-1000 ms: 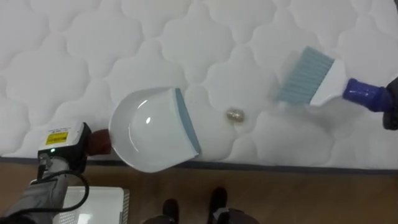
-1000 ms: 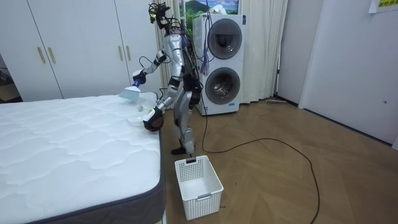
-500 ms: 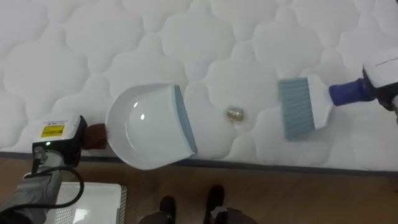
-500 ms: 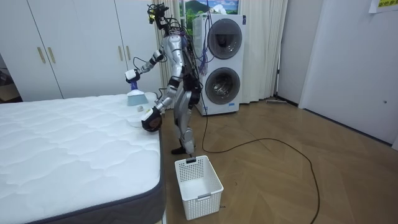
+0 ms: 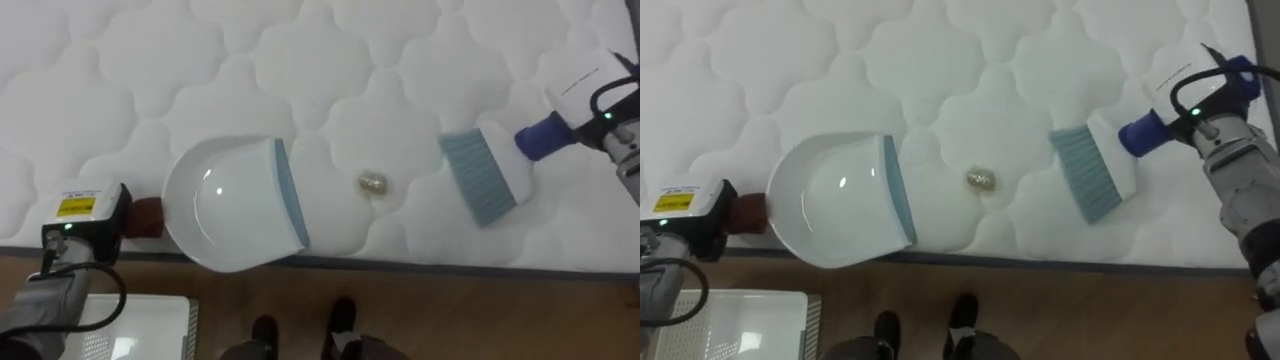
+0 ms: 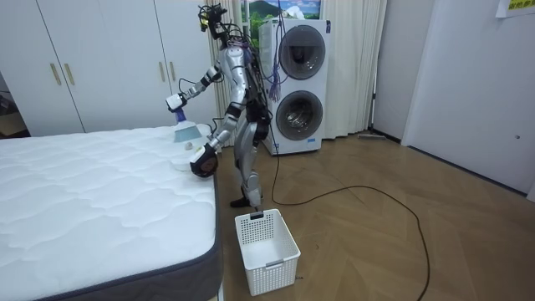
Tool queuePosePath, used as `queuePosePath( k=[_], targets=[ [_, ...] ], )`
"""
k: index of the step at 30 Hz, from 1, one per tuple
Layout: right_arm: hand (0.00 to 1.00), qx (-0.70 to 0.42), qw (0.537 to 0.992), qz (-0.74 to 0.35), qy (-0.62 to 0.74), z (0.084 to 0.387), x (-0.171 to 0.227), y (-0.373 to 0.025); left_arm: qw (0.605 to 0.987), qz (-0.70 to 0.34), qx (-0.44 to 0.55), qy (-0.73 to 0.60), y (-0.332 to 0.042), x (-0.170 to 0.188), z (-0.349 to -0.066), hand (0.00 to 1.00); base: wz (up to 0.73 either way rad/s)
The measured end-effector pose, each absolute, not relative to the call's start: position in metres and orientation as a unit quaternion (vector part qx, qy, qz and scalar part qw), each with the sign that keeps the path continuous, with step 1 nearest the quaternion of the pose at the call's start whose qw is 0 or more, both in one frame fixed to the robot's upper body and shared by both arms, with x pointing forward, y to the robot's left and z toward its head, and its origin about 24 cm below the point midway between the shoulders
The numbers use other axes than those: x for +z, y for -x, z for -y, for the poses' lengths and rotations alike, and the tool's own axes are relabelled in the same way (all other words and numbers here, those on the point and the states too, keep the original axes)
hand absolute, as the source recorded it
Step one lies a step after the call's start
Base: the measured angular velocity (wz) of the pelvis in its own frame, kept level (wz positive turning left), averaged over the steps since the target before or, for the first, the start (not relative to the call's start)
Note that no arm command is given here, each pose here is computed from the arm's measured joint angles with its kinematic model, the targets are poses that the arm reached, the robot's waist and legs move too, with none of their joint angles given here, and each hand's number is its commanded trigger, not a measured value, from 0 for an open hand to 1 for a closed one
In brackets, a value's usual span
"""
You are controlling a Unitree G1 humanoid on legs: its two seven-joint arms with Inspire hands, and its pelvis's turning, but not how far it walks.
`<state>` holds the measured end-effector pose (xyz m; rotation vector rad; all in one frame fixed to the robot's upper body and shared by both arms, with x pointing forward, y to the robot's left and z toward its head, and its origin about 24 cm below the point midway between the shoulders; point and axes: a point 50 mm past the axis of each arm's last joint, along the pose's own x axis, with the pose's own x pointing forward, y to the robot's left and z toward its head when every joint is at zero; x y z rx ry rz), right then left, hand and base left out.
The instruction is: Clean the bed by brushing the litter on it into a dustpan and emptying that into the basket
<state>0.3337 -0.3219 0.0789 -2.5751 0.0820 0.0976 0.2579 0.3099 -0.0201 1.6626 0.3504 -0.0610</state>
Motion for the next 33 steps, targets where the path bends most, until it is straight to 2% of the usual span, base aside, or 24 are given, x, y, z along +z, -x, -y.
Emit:
queuePosePath(
  k=[5, 13, 18, 22, 25, 27, 33],
  targets=[
    [1.0, 0.045, 0.272, -0.04, 0.96, 0.324, 0.072, -0.329, 0.661, -0.151, -0.032, -0.735, -0.26, -0.019, -0.307, 1.0, 0.03],
    [1.0, 0.032, 0.286, -0.043, 0.957, 0.335, 0.073, -0.324, 0.663, -0.148, -0.037, -0.733, -0.26, -0.021, -0.304, 1.0, 0.0],
    [1.0, 0.021, 0.314, -0.035, 0.949, 0.333, 0.069, -0.32, 0.67, -0.153, -0.032, -0.726, -0.259, -0.023, -0.303, 1.0, -0.02],
    [1.0, 0.017, 0.319, -0.022, 0.947, 0.328, 0.071, -0.322, 0.669, -0.155, -0.031, -0.726, -0.259, -0.024, -0.302, 1.0, -0.02],
    [1.0, 0.011, 0.345, 0.006, 0.939, 0.314, 0.067, -0.323, 0.671, -0.162, -0.029, -0.723, -0.258, -0.027, -0.3, 1.0, 0.0],
    [1.0, 0.013, 0.383, 0.042, 0.923, 0.292, 0.058, -0.323, 0.676, -0.161, -0.032, -0.718, -0.259, -0.03, -0.294, 1.0, -0.02],
    [1.0, 0.04, 0.428, 0.086, 0.899, 0.253, 0.042, -0.324, 0.687, -0.158, -0.029, -0.709, -0.257, -0.035, -0.287, 1.0, -0.03]
  ],
)
